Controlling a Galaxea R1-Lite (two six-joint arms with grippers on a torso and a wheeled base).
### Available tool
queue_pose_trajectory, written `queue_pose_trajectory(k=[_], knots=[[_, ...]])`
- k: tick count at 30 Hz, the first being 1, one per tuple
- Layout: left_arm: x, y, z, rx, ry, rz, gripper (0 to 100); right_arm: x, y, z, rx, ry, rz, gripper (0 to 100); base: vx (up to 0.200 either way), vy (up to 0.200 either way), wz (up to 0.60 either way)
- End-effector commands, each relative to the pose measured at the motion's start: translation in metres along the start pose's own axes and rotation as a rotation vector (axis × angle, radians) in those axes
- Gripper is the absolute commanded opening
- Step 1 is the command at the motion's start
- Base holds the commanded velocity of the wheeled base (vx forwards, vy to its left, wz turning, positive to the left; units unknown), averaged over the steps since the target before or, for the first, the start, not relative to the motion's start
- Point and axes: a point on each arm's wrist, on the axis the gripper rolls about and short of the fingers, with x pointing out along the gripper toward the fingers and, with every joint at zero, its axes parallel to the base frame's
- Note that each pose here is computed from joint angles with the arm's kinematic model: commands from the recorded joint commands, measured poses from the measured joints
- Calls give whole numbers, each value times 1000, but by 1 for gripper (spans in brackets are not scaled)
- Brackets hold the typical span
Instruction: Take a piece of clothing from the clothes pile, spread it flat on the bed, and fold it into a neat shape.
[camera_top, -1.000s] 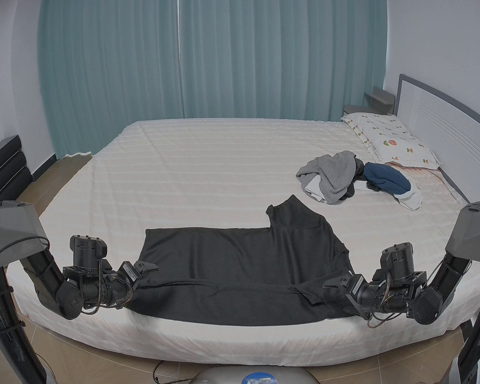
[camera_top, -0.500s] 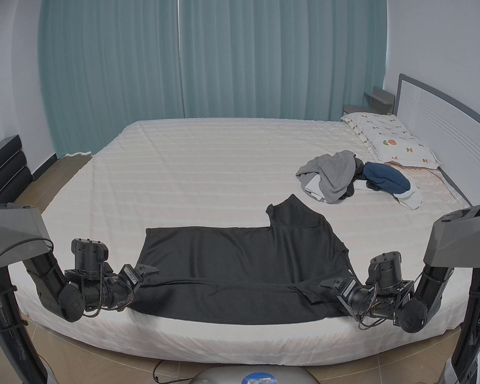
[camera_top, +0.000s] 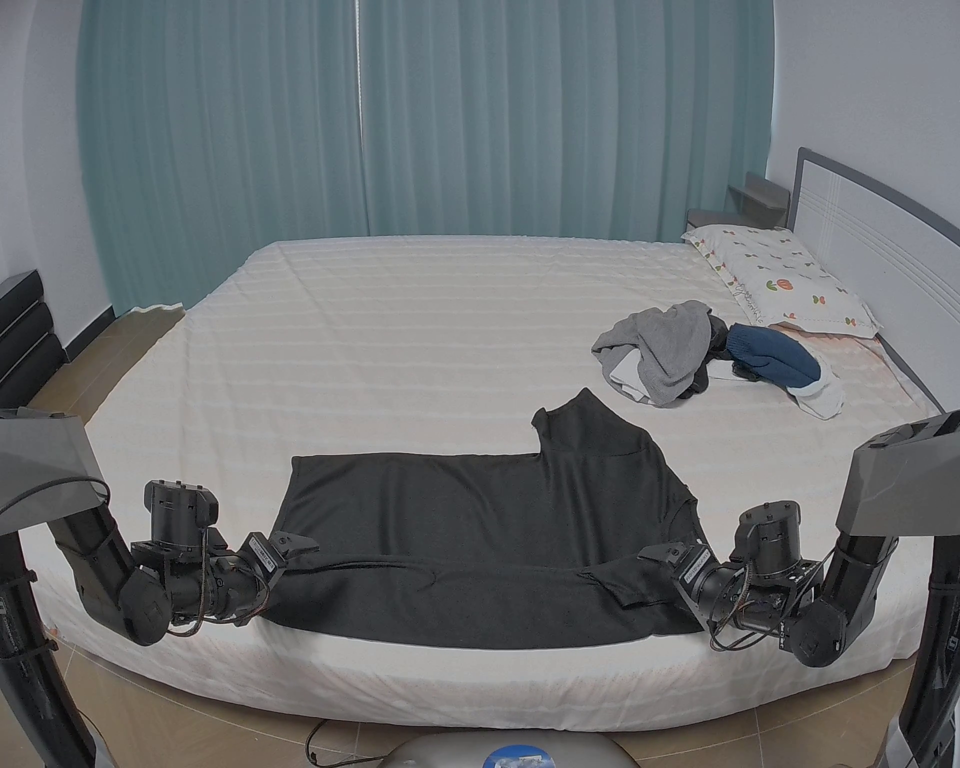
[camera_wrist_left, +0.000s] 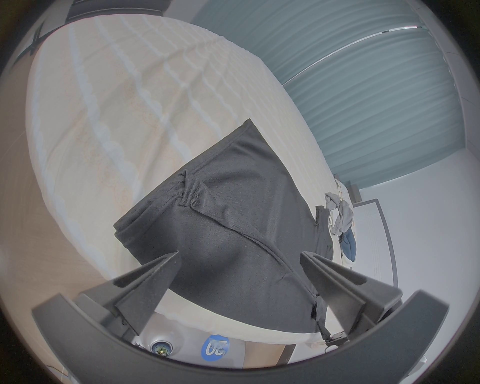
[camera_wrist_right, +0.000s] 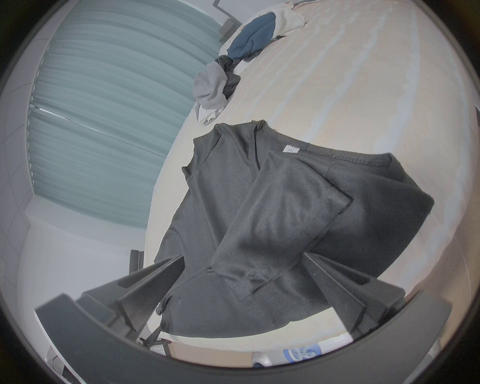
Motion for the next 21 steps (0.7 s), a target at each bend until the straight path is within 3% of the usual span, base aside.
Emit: queue_pose_trajectory(k=[1, 2, 13, 21], knots=[[0, 1, -1, -1, 4, 2, 100, 3, -7, -4, -1, 10, -29, 100, 0, 0, 0], [0, 1, -1, -1, 4, 2, 100, 3, -8, -5, -2, 12, -33, 0, 0, 0, 0], [2, 2, -1, -2, 7, 9, 100, 3, -10, -6, -4, 18, -47, 0, 0, 0, 0], [3, 3, -1, -3, 10, 12, 100, -13, -1, -2, -18, 0, -12, 0, 0, 0, 0]])
